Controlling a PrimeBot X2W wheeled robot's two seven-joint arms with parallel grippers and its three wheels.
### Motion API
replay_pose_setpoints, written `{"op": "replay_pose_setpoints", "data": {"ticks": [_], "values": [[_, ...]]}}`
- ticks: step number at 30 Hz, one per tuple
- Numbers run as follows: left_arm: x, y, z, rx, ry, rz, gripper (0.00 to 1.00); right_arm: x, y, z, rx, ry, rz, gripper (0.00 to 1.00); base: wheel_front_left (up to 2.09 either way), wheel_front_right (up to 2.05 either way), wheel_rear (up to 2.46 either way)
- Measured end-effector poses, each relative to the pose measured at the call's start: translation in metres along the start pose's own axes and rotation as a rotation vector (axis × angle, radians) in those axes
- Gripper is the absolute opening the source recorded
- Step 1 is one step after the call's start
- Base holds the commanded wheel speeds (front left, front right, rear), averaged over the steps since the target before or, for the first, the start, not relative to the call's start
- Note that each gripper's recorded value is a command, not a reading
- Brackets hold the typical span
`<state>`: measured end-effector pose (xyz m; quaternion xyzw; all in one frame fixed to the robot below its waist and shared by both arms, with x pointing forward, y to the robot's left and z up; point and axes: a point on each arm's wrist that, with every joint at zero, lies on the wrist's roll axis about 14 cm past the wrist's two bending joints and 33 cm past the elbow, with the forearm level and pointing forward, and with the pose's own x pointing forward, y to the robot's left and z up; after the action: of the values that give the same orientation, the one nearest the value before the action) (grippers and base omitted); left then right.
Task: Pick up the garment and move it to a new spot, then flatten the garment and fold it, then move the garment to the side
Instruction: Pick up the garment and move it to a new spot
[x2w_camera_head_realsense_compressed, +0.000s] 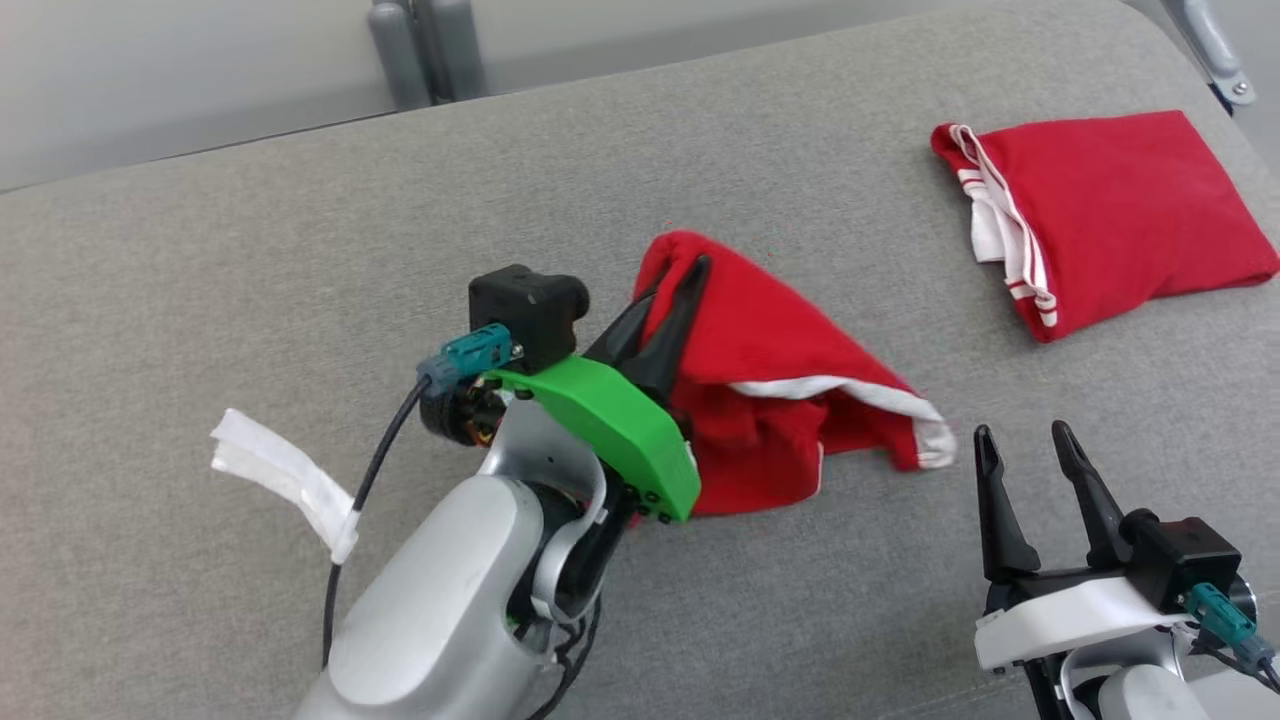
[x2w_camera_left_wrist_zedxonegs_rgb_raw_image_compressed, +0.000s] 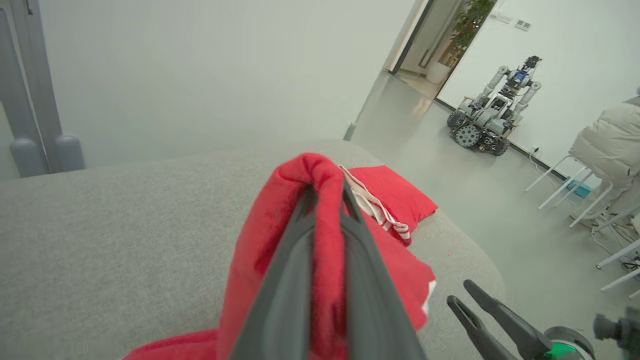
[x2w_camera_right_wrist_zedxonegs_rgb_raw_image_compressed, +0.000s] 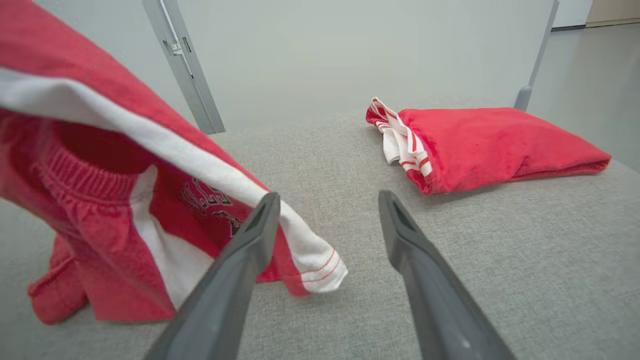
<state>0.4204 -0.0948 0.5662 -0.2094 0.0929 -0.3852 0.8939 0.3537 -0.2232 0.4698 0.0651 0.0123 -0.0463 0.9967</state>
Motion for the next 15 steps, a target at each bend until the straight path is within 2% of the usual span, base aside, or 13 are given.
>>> {"op": "replay_pose_setpoints", "data": {"ticks": [7, 10, 11, 12, 13, 15], "values": [[-0.007, 0.091, -0.095, -0.104, 0.265, 0.264, 0.02, 0.001, -0.005, -0.007, 0.001, 0.023, -0.019, 1.0, 0.0, 0.0, 0.0], [-0.016, 0.114, -0.116, -0.15, 0.312, 0.333, 0.4, 0.002, -0.007, -0.009, -0.001, 0.032, -0.024, 1.0, 0.0, 0.0, 0.0], [-0.019, 0.121, -0.119, -0.161, 0.303, 0.354, 0.88, 0.002, -0.007, -0.01, -0.002, 0.033, -0.026, 1.0, 0.0, 0.0, 0.0], [-0.021, 0.127, -0.118, -0.175, 0.285, 0.374, 0.88, 0.002, -0.008, -0.011, -0.002, 0.035, -0.027, 1.0, 0.0, 0.0, 0.0], [-0.024, 0.134, -0.116, -0.198, 0.259, 0.399, 1.0, 0.003, -0.008, -0.012, -0.003, 0.038, -0.027, 1.0, 0.0, 0.0, 0.0], [-0.033, 0.144, -0.114, -0.232, 0.211, 0.435, 1.0, 0.002, -0.007, -0.014, -0.003, 0.045, -0.024, 1.0, 0.0, 0.0, 0.0]]}}
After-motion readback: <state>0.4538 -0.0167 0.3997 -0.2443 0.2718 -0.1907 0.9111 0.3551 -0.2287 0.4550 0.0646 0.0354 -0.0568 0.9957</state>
